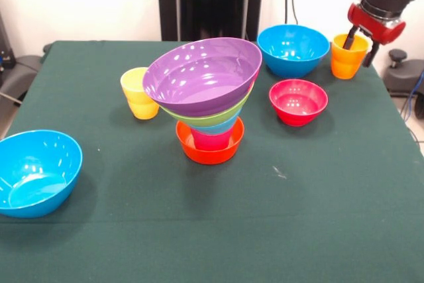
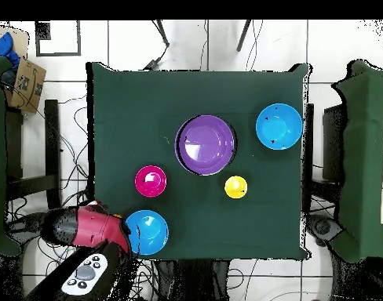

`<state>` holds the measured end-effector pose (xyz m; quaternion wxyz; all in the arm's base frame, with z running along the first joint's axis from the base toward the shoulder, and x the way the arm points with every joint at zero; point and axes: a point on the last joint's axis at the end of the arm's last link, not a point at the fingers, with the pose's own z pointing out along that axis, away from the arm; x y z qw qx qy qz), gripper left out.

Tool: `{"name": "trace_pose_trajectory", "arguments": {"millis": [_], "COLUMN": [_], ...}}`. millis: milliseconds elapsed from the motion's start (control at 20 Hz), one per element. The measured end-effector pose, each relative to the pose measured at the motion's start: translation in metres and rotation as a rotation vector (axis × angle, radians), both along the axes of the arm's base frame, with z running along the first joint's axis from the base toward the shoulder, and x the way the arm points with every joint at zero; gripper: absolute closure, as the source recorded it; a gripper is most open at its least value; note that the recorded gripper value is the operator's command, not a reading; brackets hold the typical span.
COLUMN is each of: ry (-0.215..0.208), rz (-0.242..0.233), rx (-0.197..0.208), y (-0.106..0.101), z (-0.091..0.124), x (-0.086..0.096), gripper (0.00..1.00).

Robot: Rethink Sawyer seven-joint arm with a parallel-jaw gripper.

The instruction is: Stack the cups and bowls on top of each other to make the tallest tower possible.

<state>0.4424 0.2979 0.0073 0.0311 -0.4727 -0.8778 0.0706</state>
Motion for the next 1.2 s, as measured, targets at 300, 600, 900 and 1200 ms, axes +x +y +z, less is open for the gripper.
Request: {"name": "trace_pose_trajectory", "arguments": {"millis": [300, 600, 900, 1200], "ry": [-0.023, -0.042, -0.021, -0.014], "rz": [-0.024, -0.037, -0.060, -0.049], "rx": [0.015, 0.028, 0.044, 0.060], "y": [-0.007, -0.009, -0.014, -0.013], "z": [-0.013, -0.021, -0.013, 0.011], "x": [-0.004, -0.007, -0.017, -0.024], "gripper": [0.00, 1.00, 1.00, 1.00]}}
